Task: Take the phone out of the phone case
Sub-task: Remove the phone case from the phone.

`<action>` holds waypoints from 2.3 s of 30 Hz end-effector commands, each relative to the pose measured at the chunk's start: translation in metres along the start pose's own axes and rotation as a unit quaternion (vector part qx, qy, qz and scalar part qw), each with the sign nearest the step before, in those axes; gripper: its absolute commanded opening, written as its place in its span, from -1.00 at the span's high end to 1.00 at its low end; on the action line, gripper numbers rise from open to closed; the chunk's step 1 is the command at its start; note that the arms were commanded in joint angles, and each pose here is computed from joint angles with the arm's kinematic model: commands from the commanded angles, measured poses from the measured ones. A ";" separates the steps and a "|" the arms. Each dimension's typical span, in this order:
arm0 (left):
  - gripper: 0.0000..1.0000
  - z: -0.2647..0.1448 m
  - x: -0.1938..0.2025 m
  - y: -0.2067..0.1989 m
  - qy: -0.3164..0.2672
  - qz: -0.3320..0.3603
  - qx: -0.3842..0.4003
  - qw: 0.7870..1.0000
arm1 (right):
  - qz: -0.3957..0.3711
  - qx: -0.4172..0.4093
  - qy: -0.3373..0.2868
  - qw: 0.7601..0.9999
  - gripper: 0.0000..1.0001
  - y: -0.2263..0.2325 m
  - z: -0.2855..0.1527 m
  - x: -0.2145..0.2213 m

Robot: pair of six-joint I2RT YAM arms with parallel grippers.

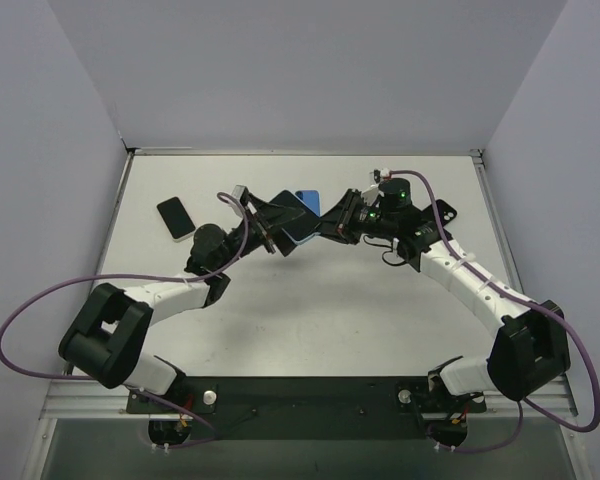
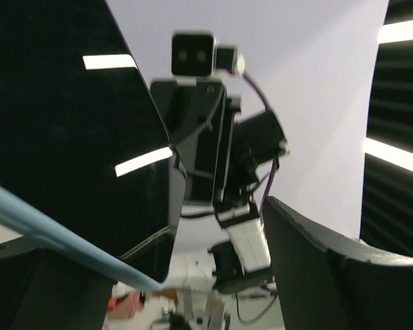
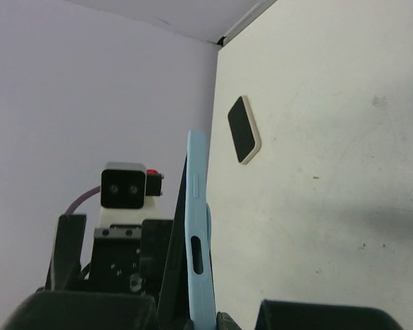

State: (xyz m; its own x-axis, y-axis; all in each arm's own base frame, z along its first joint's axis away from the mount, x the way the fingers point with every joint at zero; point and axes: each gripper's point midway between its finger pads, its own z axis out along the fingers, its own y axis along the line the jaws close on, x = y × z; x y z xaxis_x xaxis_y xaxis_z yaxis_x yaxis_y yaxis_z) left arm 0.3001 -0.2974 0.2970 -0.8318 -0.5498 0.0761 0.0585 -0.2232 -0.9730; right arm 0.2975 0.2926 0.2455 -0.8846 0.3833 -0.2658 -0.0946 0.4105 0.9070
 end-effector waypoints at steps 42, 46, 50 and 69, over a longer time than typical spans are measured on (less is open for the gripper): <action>-0.94 -0.093 0.005 0.058 0.057 0.083 -0.129 0.987 | -0.362 0.325 -0.019 0.874 0.46 -0.183 -0.006 0.083; -0.94 -0.094 0.005 0.066 0.058 0.076 -0.135 0.986 | -0.361 0.325 -0.010 0.874 0.46 -0.189 0.001 0.086; -0.94 -0.098 0.005 0.079 0.060 0.069 -0.148 0.985 | -0.360 0.332 0.003 0.872 0.46 -0.198 0.010 0.090; -0.93 -0.111 0.003 0.136 0.058 0.082 -0.240 0.966 | -0.335 0.349 0.098 0.870 0.55 -0.248 0.048 0.128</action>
State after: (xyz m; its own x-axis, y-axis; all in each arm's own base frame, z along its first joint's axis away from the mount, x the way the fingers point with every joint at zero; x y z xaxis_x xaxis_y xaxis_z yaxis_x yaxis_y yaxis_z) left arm 0.2394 -0.2396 0.1643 -0.8933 -0.4484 -0.0313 -0.0530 0.1743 -0.9833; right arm 0.2474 0.2692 0.0174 -0.7432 -0.2251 -0.6301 -0.3563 0.9302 0.0880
